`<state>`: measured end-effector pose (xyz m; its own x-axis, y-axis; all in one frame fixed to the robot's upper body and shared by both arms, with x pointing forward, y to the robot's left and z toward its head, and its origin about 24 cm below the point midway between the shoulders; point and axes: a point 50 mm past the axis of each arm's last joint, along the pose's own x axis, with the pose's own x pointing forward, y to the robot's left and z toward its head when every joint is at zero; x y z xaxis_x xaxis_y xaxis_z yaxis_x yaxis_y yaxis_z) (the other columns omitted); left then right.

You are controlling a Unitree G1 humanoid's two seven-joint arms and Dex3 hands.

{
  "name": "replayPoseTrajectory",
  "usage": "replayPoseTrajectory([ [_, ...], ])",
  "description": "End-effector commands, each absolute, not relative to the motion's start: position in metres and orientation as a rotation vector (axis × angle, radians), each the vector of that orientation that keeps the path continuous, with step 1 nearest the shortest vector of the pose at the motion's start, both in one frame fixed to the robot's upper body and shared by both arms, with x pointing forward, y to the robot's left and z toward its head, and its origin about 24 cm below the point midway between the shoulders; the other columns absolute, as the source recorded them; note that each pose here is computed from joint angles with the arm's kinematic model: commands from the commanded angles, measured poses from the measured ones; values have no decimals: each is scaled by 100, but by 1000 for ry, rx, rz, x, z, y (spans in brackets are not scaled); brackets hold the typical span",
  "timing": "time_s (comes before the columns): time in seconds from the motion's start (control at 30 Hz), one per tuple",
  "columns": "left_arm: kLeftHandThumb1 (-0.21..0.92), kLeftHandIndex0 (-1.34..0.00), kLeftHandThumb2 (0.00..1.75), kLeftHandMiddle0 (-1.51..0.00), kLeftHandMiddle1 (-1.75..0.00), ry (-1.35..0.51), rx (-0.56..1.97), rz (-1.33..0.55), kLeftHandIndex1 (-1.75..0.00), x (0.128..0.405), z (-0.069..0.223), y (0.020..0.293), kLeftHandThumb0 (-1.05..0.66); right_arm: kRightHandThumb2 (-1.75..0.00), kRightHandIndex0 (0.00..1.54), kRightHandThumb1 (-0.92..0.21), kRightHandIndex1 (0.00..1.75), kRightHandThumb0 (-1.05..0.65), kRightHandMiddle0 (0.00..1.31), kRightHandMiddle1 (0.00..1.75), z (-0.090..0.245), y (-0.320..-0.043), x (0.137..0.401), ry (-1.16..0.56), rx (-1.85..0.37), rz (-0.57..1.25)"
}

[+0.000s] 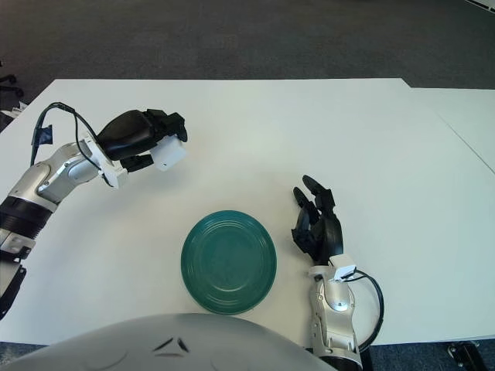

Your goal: Put the charger into the plate.

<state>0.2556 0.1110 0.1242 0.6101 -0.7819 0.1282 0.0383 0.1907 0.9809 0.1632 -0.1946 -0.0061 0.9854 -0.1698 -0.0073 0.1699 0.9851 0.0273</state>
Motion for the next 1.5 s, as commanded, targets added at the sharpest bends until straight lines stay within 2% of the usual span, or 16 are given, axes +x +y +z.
replayPoseTrajectory([
  [0.0, 3, -62, 165, -80, -174, -722, 1256, -699, -175, 241, 122, 103, 0, -79, 40, -92, 0, -76, 0, 70, -48, -191, 137, 267, 58, -201],
  [0.13, 0, -63, 166, -84, -171, -685, 1230, -755, -175, 227, 120, 95, 0, -79, 39, -92, 0, -76, 0, 70, -48, -189, 138, 269, 58, -203],
  [0.37, -1, -64, 166, -86, -169, -727, 1263, -863, -175, 211, 119, 81, 0, -79, 37, -92, 0, -75, 0, 70, -47, -184, 139, 273, 53, -200],
  [0.7, -3, -66, 169, -89, -166, -790, 1287, -945, -175, 198, 102, 78, 0, -79, 35, -92, 0, -72, 0, 68, -45, -179, 139, 259, 37, -197],
  [1.13, -4, -66, 169, -89, -166, -822, 1197, -953, -175, 195, 92, 82, 0, -80, 35, -92, 0, -71, 0, 69, -42, -174, 139, 249, 26, -202],
  [1.47, -3, -66, 168, -88, -166, -811, 1248, -991, -175, 194, 85, 75, 0, -80, 36, -92, 1, -73, 0, 68, -41, -171, 141, 249, 25, -196],
])
